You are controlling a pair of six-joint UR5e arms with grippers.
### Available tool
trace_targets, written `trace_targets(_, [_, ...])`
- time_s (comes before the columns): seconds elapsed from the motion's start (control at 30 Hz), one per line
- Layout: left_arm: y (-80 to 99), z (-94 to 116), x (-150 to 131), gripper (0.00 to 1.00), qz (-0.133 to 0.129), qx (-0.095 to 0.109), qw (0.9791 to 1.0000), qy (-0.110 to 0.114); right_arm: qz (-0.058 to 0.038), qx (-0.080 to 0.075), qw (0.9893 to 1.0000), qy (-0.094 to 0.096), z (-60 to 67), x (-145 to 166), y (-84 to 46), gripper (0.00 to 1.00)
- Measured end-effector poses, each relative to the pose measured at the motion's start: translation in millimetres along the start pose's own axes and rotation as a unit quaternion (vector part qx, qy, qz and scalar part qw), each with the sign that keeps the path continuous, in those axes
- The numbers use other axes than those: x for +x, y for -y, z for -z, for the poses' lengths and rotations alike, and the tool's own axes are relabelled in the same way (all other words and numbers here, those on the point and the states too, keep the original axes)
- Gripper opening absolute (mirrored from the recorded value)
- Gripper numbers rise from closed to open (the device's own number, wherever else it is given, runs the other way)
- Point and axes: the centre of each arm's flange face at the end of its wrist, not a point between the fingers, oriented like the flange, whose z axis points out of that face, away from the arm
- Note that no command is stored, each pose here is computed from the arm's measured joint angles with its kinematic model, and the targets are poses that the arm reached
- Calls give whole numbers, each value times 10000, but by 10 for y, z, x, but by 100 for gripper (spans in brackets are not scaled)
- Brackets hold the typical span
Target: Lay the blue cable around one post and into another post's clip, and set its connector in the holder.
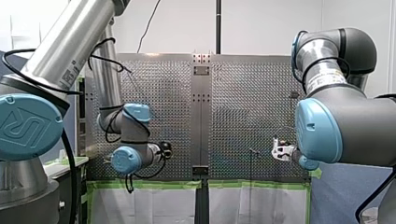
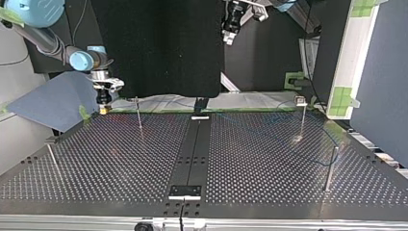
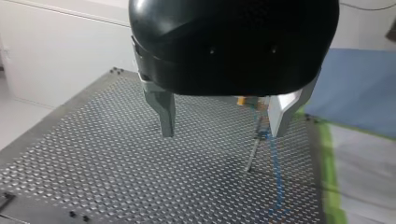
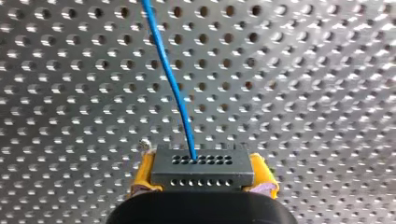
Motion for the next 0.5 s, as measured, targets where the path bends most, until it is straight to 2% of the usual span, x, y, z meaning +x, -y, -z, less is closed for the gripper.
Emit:
trace_targets(0.37, [-250, 465, 111, 99, -228, -133, 9985, -485, 2, 48, 9998, -188, -92, 350, 54, 10])
trace_targets(0.5, [-288, 540, 124, 99, -262, -149, 9980, -560, 8, 96, 9996, -248, -120, 453, 112, 10])
